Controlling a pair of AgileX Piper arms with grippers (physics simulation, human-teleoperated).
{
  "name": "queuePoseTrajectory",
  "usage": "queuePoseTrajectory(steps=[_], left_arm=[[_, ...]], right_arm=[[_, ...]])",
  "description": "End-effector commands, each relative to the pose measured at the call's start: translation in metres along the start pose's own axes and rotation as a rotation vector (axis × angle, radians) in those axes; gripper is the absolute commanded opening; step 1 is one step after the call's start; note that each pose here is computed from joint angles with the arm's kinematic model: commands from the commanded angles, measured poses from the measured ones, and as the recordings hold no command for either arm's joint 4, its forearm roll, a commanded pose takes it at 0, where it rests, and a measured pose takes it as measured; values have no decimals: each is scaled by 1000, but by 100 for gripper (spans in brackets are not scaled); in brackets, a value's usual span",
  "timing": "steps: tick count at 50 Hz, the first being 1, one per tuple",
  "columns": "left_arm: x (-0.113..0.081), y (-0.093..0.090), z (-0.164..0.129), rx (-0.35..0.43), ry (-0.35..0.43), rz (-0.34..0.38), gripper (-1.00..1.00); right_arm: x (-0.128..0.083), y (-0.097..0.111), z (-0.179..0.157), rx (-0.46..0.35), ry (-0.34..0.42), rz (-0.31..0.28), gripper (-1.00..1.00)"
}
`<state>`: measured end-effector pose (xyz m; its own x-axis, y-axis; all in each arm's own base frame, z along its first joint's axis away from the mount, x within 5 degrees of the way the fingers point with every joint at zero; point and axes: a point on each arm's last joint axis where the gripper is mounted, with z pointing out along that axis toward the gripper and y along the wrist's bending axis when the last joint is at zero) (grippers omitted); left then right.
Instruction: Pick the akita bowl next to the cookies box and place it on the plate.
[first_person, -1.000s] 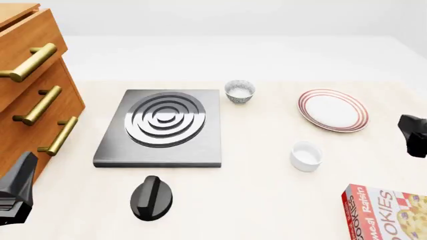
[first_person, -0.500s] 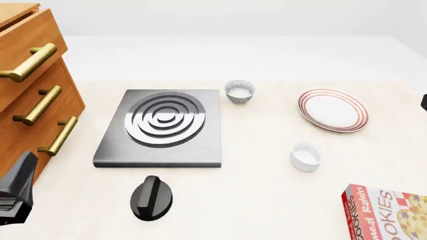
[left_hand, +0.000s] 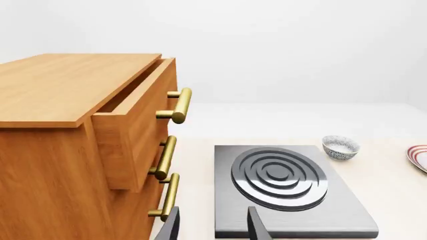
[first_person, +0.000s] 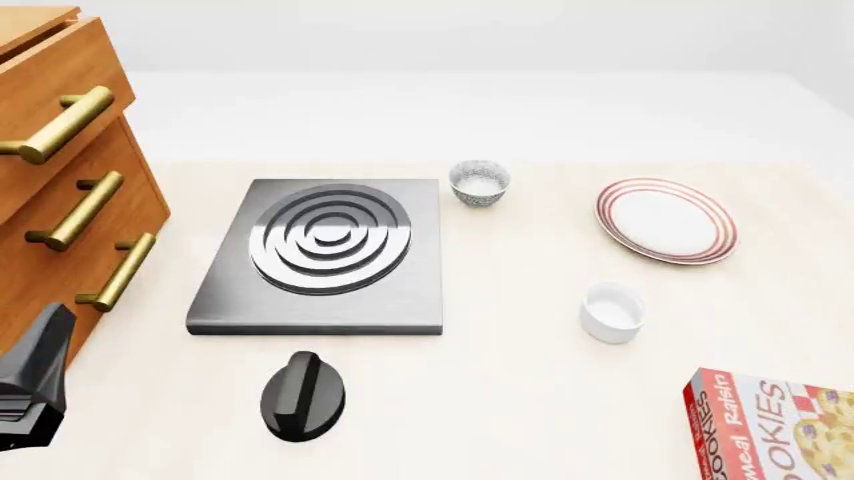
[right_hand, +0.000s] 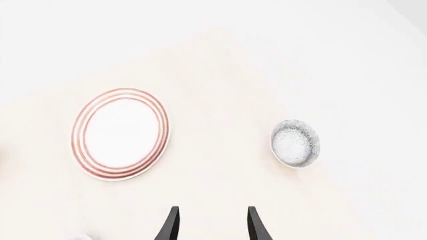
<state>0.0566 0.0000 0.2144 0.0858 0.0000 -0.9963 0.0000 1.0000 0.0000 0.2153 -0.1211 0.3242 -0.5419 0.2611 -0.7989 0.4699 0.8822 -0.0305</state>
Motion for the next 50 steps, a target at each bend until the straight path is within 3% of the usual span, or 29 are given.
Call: queuePoseTrajectory(steps=[1, 8, 14, 32, 42, 50], left_arm=[[0, 0, 0, 0, 0, 0, 100], [0, 0, 0, 0, 0, 0, 100], [0, 0, 0, 0, 0, 0, 100], [0, 0, 0, 0, 0, 0, 100], [0, 0, 0, 0, 0, 0, 100], [0, 0, 0, 0, 0, 0, 100]], right_arm=[[-21, -26, 31, 68, 39, 49, 100], [-29, -46, 49, 111, 73, 73, 100], [-47, -57, 52, 130, 72, 99, 100], [-88, -88, 77, 170, 98, 96, 100], [-90, -114, 84, 221, 98, 172, 100], [-88, -129, 89, 245, 103, 197, 100]])
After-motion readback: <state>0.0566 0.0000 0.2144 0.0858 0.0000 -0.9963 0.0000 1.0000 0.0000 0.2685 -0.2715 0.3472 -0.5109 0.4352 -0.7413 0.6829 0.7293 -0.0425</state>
